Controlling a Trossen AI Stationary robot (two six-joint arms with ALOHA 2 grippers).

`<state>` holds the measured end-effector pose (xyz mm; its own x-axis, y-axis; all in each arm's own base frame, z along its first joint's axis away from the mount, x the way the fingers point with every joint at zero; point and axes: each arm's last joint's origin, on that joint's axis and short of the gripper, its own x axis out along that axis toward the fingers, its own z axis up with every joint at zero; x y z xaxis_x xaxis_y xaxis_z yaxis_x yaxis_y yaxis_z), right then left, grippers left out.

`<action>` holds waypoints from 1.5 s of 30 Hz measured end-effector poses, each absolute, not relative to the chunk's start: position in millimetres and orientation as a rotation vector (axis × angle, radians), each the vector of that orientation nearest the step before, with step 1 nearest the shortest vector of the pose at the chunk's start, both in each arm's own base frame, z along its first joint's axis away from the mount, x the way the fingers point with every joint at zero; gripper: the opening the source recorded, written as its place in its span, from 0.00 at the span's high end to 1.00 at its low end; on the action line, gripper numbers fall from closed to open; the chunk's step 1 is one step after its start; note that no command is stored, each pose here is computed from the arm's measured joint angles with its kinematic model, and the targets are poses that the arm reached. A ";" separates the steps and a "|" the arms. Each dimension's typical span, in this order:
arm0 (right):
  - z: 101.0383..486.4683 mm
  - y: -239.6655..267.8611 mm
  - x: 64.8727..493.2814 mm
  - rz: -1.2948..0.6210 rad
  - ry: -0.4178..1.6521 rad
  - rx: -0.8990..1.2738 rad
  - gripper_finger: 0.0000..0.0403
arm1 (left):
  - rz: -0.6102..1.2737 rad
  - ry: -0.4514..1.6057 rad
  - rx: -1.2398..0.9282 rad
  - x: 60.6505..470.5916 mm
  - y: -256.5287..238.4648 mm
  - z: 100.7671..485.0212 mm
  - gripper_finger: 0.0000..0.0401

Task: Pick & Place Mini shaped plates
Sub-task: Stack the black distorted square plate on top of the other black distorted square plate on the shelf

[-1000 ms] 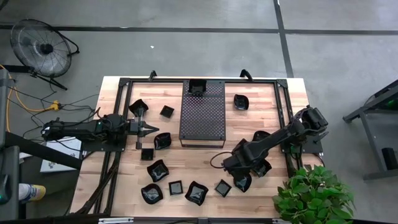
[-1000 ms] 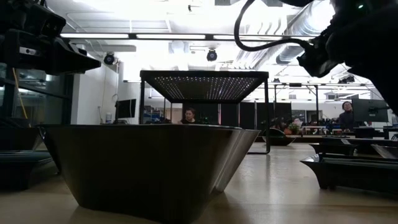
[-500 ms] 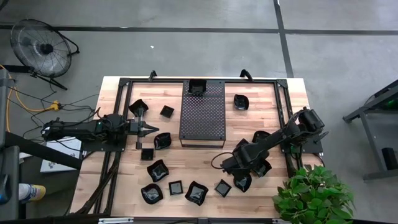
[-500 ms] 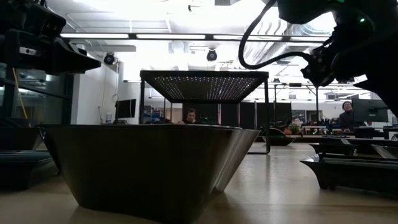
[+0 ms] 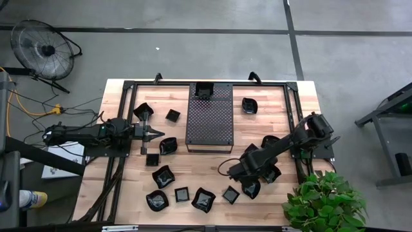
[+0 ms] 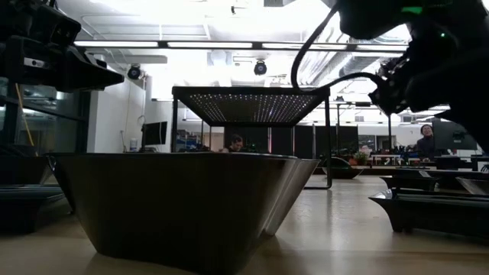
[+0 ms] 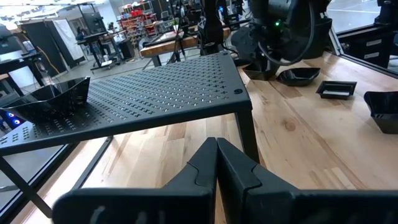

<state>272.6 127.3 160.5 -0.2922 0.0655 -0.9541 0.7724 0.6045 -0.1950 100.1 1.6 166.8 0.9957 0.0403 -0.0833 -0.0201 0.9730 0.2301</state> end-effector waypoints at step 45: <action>153.1 126.7 268.9 -0.802 1.779 0.706 0.81 | 0.030 0.088 0.231 100.1 1.6 166.8 1.00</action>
